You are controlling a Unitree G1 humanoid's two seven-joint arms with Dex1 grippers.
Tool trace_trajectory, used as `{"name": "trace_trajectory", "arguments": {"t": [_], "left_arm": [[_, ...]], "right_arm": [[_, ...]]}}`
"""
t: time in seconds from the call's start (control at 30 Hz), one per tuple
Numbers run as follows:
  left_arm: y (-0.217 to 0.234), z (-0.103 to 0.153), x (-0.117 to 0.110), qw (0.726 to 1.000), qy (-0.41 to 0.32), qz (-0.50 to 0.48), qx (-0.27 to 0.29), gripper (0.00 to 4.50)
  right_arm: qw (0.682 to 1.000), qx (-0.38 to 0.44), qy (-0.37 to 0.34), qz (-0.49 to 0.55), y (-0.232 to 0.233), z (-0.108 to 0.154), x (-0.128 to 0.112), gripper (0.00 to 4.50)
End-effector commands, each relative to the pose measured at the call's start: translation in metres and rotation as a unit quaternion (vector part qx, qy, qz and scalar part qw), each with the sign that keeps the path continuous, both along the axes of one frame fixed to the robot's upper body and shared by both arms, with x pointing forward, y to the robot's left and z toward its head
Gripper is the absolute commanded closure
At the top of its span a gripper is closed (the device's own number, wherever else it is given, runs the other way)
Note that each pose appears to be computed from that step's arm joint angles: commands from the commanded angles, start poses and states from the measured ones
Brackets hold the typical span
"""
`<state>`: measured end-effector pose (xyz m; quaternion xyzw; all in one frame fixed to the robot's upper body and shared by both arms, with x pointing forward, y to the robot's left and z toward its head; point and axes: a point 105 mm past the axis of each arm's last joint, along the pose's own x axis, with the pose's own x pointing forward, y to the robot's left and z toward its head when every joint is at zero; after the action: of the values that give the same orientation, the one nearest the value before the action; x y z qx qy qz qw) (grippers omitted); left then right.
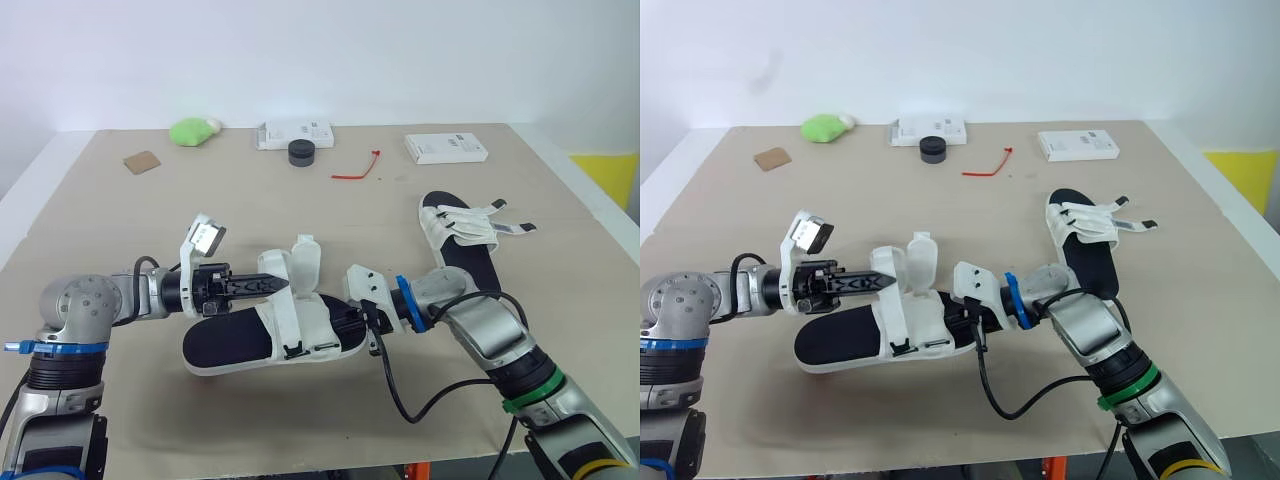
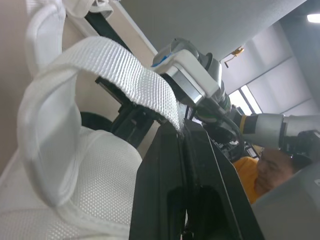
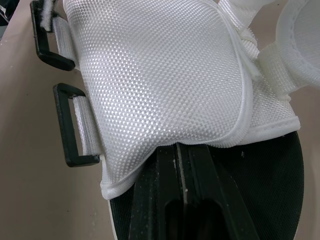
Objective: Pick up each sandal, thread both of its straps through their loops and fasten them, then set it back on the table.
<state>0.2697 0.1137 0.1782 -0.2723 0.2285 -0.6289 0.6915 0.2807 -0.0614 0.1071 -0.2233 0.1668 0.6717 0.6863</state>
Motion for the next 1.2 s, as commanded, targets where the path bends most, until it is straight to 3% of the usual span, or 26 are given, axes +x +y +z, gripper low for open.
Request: {"name": "trace_trajectory", "arguments": {"t": [0.03,0.57,0.97,1.2], "left_arm": [[0.000,0.004,-0.001,1.000,-0.026,0.000,0.002,4.42],[-0.013,-0.006,-0.013,0.994,-0.101,-0.026,0.024,4.42],[-0.009,-0.006,0.010,0.983,-0.180,0.027,0.036,4.42],[-0.014,-0.011,-0.010,0.977,-0.207,-0.023,0.045,4.42]], "right_arm": [[0.998,-0.049,0.043,-0.016,-0.008,-0.032,-0.006,4.50],[0.998,-0.044,0.043,-0.020,-0.008,-0.030,-0.006,4.50],[0.998,-0.039,0.040,-0.020,-0.005,-0.029,-0.005,4.50],[0.998,-0.038,0.040,-0.022,-0.006,-0.029,-0.005,4.50]]}}
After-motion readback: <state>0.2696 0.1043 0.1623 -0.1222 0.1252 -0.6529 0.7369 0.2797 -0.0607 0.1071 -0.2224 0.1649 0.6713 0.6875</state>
